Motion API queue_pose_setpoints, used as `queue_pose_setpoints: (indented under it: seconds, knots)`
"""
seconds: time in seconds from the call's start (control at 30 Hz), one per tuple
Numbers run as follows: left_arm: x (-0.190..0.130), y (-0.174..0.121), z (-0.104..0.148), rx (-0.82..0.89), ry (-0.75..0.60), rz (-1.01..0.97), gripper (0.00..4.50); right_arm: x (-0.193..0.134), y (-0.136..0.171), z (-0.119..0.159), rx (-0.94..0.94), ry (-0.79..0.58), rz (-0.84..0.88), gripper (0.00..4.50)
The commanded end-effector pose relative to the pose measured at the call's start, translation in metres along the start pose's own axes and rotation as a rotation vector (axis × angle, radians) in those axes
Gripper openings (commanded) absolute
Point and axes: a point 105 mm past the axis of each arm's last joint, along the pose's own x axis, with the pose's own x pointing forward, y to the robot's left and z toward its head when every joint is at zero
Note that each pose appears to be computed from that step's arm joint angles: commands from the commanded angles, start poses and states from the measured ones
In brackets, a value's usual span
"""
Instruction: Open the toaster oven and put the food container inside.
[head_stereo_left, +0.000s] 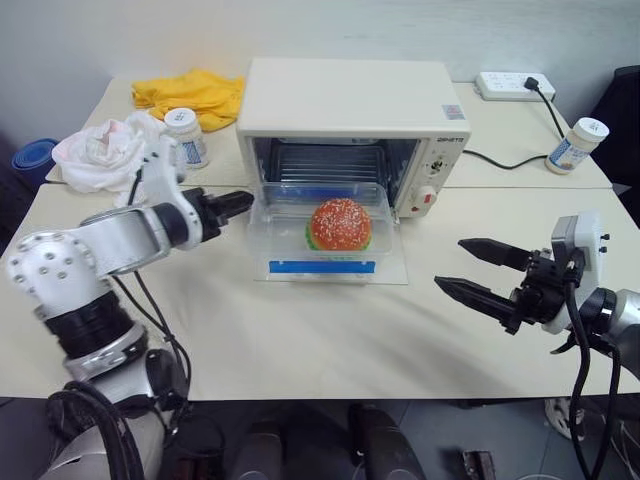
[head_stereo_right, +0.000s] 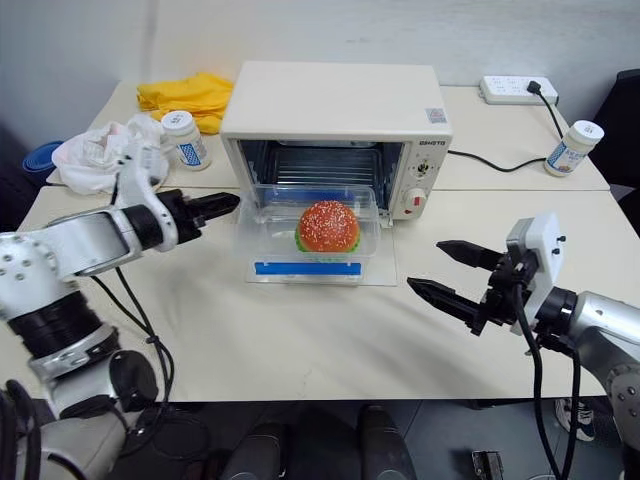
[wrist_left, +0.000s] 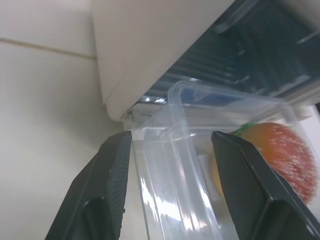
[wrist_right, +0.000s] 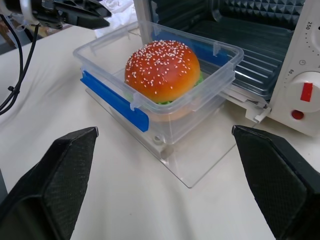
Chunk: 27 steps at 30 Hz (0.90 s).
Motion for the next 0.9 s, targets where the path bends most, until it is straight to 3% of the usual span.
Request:
queue_pose_setpoints:
  seconds: [0.03,0.2,0.23,0.37,0.73,0.9]
  knots:
    - [-0.029,-0.044,0.010,0.138,-0.055,-0.328,1.80,0.010,0.014,0.003,0.006,-0.022,0.064,3.57]
    - [-0.040,-0.053,-0.040,0.367,0.200,-0.481,0.17,0.030,0.027,-0.003,0.024,-0.014,0.140,1.82]
    - [-0.038,-0.050,-0.049,0.417,0.250,-0.483,0.00,0.034,0.030,-0.003,0.029,-0.015,0.158,1.44]
    - [-0.026,-0.040,-0.074,0.557,0.347,-0.512,0.00,0.052,0.038,-0.006,0.036,-0.021,0.212,0.09]
    - [0.017,-0.030,-0.087,0.665,0.307,-0.456,0.00,0.083,0.036,-0.030,-0.041,0.080,0.201,0.01]
    - [0.044,-0.024,-0.079,0.697,0.226,-0.363,0.00,0.108,0.008,-0.025,-0.073,0.047,0.060,0.01]
